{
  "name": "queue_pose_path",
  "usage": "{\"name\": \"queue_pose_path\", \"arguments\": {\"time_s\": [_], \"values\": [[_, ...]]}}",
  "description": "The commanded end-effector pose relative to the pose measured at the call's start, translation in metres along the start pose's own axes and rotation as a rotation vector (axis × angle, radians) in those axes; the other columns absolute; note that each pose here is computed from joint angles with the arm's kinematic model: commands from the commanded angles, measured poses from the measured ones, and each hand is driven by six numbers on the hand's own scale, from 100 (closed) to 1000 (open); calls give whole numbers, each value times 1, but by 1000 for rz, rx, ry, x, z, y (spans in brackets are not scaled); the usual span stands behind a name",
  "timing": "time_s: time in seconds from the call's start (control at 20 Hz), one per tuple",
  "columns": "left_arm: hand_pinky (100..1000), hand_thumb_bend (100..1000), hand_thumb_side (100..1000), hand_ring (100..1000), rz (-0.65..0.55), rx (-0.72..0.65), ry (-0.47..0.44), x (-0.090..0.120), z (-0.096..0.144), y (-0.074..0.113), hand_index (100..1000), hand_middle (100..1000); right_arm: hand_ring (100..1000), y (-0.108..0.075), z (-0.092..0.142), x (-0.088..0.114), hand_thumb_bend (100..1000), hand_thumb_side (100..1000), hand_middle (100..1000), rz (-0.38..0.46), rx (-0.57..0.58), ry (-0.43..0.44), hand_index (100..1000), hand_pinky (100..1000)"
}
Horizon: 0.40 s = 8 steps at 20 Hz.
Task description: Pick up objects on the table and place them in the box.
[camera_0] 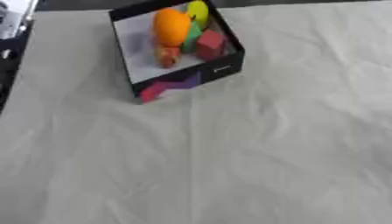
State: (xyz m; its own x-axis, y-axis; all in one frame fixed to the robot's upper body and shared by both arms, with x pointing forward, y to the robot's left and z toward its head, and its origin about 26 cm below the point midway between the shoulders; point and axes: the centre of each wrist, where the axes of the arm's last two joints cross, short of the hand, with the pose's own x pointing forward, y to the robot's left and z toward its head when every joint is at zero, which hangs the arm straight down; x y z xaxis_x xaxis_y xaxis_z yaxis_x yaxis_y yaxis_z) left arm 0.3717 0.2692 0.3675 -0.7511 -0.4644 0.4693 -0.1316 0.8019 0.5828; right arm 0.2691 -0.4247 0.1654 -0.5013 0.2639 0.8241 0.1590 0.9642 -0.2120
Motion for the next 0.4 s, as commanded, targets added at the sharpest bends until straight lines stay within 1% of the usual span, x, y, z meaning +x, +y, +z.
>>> {"name": "queue_pose_path", "arguments": {"time_s": [0.05,0.2,0.3,0.4], "values": [[858,100,630,645,99,71,-105,40,21,16,799,679,778,-8,-4,13,100,636,642,28,-3,-35,904,821],[864,100,632,655,186,107,-124,49,50,8,804,683,780,-8,-3,15,100,635,646,23,-14,-42,905,821],[865,100,638,657,232,137,-114,42,65,3,807,685,780,-7,-3,16,100,634,648,19,-21,-47,905,821],[872,100,651,663,274,165,-99,30,79,-3,811,689,781,-7,-3,17,100,633,653,16,-28,-54,905,820]]}}
